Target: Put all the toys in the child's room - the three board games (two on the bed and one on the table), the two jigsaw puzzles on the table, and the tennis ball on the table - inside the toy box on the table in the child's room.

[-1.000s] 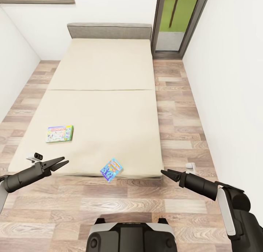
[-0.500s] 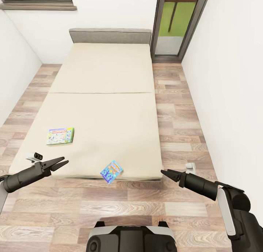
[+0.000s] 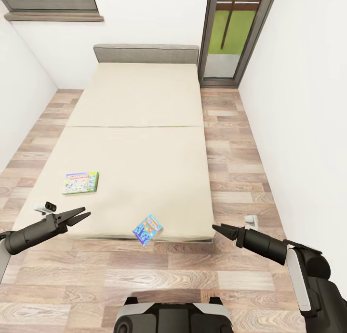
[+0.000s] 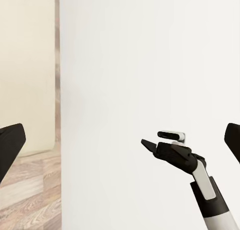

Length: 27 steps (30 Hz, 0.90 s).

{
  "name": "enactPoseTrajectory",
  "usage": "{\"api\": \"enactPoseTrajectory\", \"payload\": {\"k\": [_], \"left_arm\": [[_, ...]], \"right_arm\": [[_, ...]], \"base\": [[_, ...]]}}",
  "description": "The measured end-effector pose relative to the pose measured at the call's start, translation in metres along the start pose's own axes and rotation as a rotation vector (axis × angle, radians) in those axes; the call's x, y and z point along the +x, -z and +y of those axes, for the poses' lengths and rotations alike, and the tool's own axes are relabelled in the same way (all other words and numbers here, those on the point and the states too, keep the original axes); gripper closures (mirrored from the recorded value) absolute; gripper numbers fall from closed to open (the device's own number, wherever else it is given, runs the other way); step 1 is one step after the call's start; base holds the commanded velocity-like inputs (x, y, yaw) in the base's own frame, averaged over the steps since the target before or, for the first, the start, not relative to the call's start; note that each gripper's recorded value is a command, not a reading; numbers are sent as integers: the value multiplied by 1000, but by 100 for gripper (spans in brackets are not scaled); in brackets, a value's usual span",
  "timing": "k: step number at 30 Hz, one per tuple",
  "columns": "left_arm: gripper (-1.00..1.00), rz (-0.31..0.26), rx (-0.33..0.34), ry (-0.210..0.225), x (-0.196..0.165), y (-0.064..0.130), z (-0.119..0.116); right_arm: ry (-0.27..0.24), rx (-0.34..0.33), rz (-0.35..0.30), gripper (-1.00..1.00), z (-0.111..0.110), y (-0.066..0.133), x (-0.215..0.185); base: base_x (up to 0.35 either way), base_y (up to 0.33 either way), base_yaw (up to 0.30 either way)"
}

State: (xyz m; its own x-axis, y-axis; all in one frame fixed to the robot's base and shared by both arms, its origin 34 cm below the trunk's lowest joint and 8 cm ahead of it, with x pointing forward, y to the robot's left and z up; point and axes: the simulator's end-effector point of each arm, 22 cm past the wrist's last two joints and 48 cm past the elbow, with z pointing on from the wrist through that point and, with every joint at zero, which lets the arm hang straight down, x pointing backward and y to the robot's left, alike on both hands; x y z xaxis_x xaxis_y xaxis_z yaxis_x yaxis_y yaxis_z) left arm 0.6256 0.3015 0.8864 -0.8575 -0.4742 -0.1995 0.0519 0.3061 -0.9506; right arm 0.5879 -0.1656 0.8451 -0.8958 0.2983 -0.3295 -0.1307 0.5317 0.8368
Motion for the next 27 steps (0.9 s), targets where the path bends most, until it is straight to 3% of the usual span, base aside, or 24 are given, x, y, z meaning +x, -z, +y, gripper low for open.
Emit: {"api": "enactPoseTrajectory", "payload": {"k": [27], "left_arm": [[-100, -18, 21, -37, -10, 4, -22]], "right_arm": [[31, 49, -26, -100, 3, 6, -13]], "base": [[0, 0, 0]]}}
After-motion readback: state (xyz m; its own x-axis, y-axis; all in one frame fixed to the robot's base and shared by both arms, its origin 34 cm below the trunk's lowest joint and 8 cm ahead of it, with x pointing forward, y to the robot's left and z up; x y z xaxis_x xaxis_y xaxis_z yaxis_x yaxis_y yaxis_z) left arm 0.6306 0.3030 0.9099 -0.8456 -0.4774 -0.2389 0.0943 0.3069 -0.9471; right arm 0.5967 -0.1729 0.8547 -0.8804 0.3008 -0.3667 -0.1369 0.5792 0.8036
